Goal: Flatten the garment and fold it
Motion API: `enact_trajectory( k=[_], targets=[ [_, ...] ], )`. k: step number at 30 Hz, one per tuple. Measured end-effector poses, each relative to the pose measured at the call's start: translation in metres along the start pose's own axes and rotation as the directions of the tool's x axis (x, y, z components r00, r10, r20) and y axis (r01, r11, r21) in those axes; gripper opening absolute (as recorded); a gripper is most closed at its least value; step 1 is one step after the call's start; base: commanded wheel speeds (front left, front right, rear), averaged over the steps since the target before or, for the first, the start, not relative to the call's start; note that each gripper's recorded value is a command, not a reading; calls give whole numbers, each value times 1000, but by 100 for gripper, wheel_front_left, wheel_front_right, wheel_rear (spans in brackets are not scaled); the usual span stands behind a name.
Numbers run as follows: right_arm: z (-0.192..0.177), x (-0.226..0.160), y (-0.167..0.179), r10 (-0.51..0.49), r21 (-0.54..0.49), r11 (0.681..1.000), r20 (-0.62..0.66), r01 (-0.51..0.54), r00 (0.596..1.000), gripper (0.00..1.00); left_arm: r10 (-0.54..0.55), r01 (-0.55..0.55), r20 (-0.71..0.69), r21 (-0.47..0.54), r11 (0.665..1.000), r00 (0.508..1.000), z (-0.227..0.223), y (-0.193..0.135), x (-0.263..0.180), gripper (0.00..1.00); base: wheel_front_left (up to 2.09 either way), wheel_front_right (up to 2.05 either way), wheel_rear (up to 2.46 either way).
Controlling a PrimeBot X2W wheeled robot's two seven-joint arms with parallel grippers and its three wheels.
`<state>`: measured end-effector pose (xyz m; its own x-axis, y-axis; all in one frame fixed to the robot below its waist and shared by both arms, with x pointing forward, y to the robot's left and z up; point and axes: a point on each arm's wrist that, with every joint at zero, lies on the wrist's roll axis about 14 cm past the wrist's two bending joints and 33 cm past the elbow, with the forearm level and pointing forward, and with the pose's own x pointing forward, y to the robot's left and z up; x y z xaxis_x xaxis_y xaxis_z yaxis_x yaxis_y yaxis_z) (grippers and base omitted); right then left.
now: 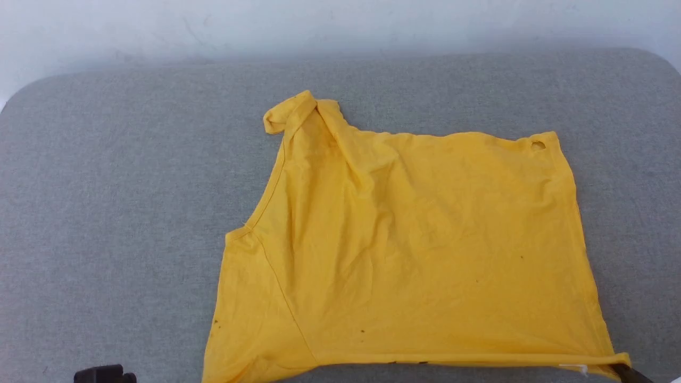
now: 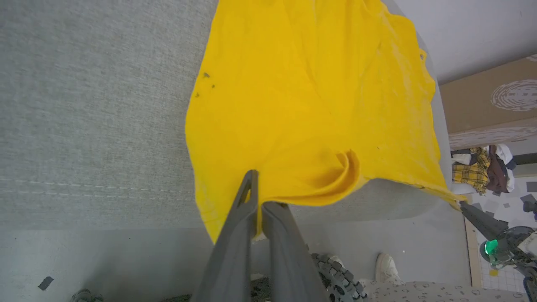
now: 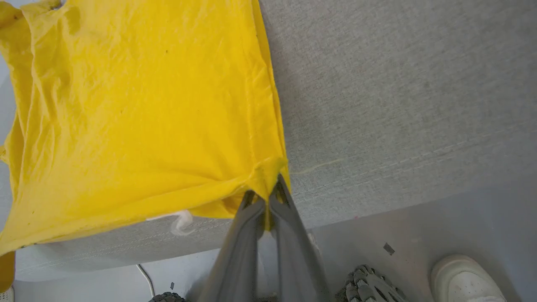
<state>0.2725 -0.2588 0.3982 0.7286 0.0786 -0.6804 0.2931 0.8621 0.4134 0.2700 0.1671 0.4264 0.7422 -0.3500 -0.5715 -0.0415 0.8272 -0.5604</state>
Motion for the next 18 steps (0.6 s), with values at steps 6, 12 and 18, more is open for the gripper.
enact_trajectory(
  k=[6, 12, 18],
  targets=[
    [12, 2, 5, 6, -36, 999, 26, -5, 1000, 0, -9, 7, 23, 73, 997, 1000, 16, -6, -1, 0, 0, 0, 0],
    [48, 16, 20, 31, -123, 992, 112, -17, 993, 0, -63, 39, 99, 226, 973, 993, 60, -22, 15, 0, 0, 0, 0],
    [86, 40, 42, 72, -214, 976, 161, -36, 984, 0, -142, 88, 112, 388, 918, 984, 99, -41, 44, 0, 0, 0, 0]
  ],
)
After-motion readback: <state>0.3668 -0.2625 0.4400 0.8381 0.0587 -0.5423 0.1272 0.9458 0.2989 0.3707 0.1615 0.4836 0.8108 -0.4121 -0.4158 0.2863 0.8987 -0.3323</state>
